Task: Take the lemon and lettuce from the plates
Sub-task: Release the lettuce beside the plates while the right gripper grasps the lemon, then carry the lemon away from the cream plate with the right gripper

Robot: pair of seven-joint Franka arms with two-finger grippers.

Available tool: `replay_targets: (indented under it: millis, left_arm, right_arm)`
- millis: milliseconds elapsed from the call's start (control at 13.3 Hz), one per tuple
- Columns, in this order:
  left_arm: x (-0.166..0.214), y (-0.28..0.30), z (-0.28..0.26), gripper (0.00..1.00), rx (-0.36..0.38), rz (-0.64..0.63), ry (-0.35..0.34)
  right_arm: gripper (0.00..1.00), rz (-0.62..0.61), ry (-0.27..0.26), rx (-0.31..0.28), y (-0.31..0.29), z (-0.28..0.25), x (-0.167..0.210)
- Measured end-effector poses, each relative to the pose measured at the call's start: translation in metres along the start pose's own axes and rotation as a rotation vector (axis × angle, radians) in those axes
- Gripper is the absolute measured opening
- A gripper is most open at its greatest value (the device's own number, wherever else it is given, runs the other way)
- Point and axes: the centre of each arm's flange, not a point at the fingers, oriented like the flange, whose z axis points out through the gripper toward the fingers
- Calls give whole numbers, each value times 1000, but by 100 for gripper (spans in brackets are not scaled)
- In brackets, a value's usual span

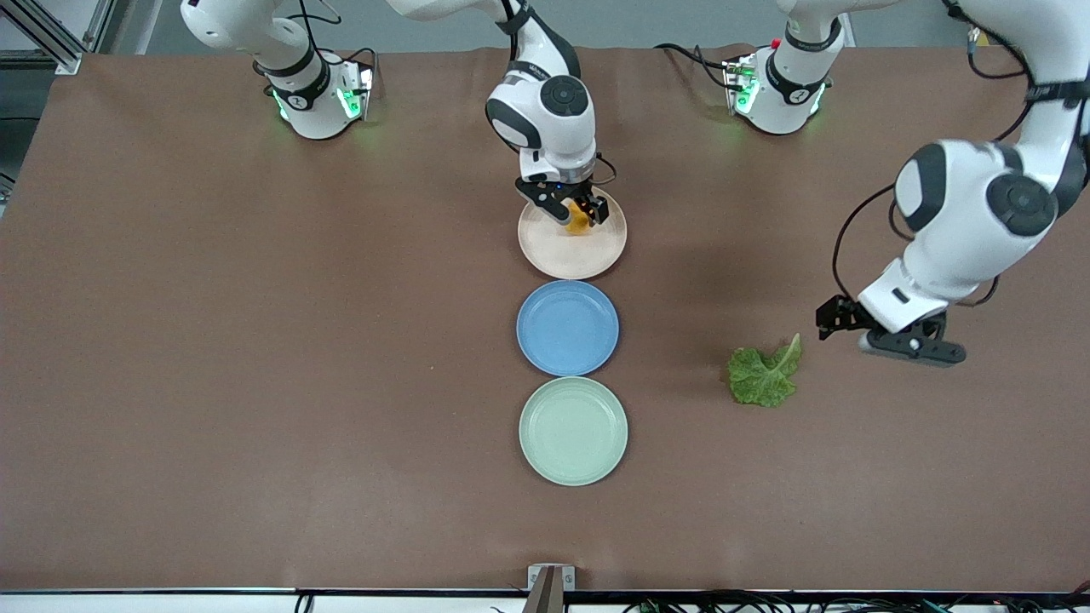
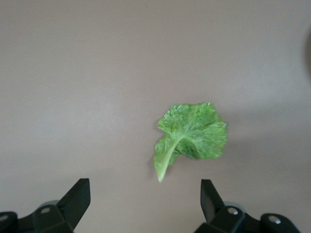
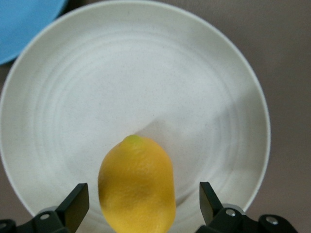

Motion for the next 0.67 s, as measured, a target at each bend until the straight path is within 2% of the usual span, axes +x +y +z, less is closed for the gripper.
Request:
replay_targets:
  millis: [75,150,375,525,675]
  left_arm:
    - [-7,5,-30,100,13,-43,-6]
    - [-14,8,-59,100,27,-70,-24]
    - [-27,7,-142,100,52,-101,-134]
    - [-21,3,-190,100,52,-112,-123]
    - [-14,-1,-217,100,48,-120,-102]
  right_arm:
    - [98,0,4,-2,0,7,-3]
    - [93,-6,8,-3,0,10,-4]
    - [60,-33,28,4,-2,9,-6]
    - [60,-31,32,5,-6,5,-4]
    - [60,-42,55,-20,-16,-7,16]
